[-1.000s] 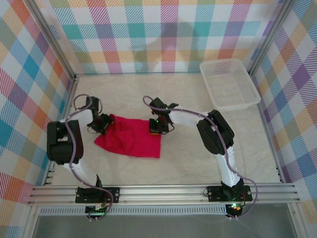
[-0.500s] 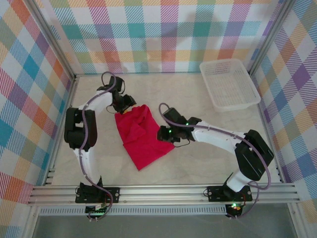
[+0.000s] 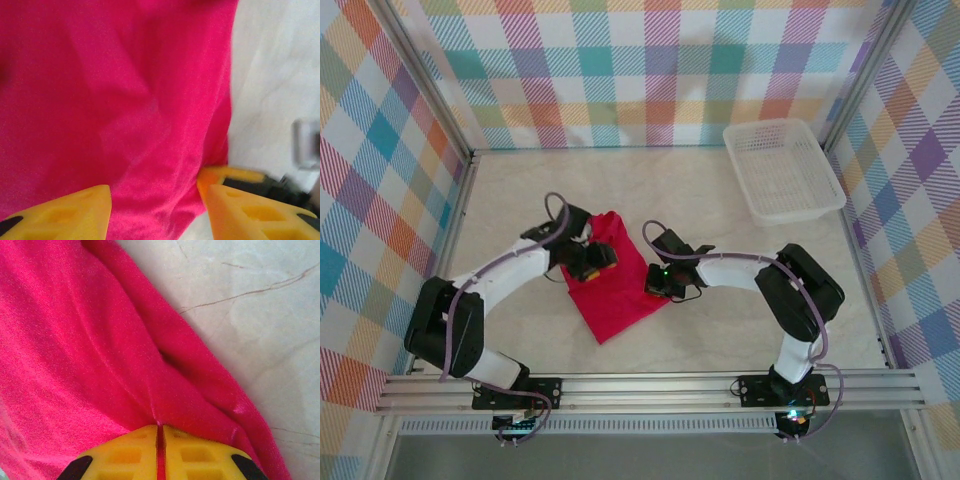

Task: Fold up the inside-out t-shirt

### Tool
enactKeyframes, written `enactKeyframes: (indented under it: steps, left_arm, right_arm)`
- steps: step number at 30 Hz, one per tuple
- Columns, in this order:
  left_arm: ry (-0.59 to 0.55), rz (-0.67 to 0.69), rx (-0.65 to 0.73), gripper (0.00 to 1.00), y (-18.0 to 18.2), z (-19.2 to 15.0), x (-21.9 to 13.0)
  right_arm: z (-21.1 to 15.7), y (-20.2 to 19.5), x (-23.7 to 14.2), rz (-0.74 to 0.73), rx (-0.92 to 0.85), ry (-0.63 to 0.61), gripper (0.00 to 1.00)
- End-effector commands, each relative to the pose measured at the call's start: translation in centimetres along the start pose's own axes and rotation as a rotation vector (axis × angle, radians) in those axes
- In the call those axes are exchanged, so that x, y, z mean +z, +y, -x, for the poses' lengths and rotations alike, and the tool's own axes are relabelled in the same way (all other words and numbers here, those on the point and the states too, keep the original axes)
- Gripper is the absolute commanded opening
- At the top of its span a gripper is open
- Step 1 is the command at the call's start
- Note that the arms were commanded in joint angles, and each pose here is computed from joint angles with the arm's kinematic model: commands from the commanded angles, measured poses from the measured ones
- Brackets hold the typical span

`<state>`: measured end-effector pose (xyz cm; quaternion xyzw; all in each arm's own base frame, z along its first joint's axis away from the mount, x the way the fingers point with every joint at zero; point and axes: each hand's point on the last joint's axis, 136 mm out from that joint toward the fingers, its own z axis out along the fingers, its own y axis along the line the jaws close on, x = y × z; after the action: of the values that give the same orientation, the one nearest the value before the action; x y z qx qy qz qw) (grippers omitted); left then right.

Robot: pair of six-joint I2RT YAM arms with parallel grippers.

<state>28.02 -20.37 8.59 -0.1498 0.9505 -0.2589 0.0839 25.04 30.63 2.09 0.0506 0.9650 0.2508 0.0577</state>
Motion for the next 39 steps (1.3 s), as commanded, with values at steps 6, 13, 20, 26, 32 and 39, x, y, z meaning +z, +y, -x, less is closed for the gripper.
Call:
enactKeyframes:
  steps: [6, 13, 20, 26, 32, 39]
  left_arm:
    - [-0.004, 0.030, -0.020, 0.54, 0.1, 0.0, 3.1]
    - [-0.089, 0.269, -0.173, 0.53, 8.3, 10.6, 1.9]
    - [-0.248, 0.233, -0.246, 0.53, 7.0, 20.0, -5.2]
    - [-0.238, 0.197, -0.202, 0.53, 5.4, 19.3, -7.4]
    - [-0.165, 0.184, -0.196, 0.56, 7.7, 13.6, -6.3]
    - [-0.119, 0.175, -0.216, 0.75, 11.0, 9.9, -4.4]
  right_arm:
    - [-0.4, -2.0, 0.2, -0.093, 0.027, -0.012, 0.14]
    - [-1.1, -3.3, -0.4, -0.136, 0.024, -0.005, 0.14]
    - [-1.8, -2.1, -0.5, -0.120, -0.015, 0.007, 0.16]
    - [0.6, 2.0, -3.1, -0.078, -0.119, -0.059, 0.50]
    - [5.1, 6.9, -2.6, 0.017, -0.263, -0.116, 0.54]
    - [4.9, 6.7, 2.7, 0.001, -0.195, 0.015, 0.45]
